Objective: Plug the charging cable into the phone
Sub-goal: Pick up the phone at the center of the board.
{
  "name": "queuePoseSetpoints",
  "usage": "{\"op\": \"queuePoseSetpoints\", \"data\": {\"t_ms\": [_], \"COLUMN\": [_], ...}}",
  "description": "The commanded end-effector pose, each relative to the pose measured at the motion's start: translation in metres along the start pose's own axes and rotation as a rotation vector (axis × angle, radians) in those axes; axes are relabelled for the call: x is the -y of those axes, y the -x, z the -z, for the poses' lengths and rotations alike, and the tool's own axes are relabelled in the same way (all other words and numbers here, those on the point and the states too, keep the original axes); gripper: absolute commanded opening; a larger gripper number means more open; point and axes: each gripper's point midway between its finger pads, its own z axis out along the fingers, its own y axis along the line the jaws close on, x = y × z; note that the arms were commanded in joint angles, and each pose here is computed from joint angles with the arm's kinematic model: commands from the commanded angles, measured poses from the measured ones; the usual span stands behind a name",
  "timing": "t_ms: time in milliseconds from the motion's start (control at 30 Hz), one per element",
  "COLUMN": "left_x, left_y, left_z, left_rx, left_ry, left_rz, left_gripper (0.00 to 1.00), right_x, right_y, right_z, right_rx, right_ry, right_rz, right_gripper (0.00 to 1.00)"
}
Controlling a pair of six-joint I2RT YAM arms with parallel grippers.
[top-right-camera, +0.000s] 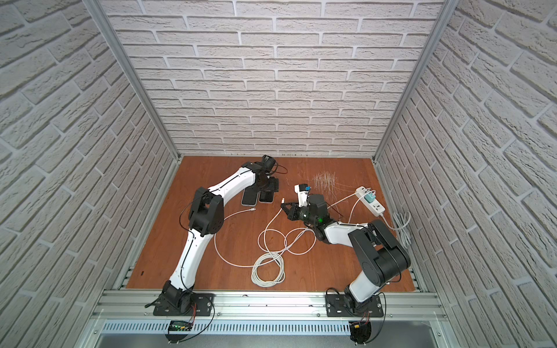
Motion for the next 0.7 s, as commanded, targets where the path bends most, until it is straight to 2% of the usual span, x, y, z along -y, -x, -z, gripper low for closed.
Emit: {"op": "queuePoseSetpoints", "data": {"t_ms": [0, 500, 667], "left_x": [-0.010, -0.013, -0.021], "left_y": [0.003, -0.006, -0.006], "left_z": [-0.005, -0.024, -0.028], "left_rx": [0.001, -0.030, -0.030], "left_ry": [0.036, 0.047, 0.099], "left_rz": [-0.003, -0.006, -0.006], "left_gripper": [0.88, 0.88, 0.89], "right_x": [-0.007, -0.007, -0.007], "right_y": [0.009, 0.008, 0.008], "right_z": [-0.001, -0.002, -0.002], "right_rx": [0.024, 0.018, 0.018], "right_ry": [0.030, 0.030, 0.030], "right_rz": [0.022, 0.020, 0.021], "right_gripper": [0.03, 0.04, 0.04]}}
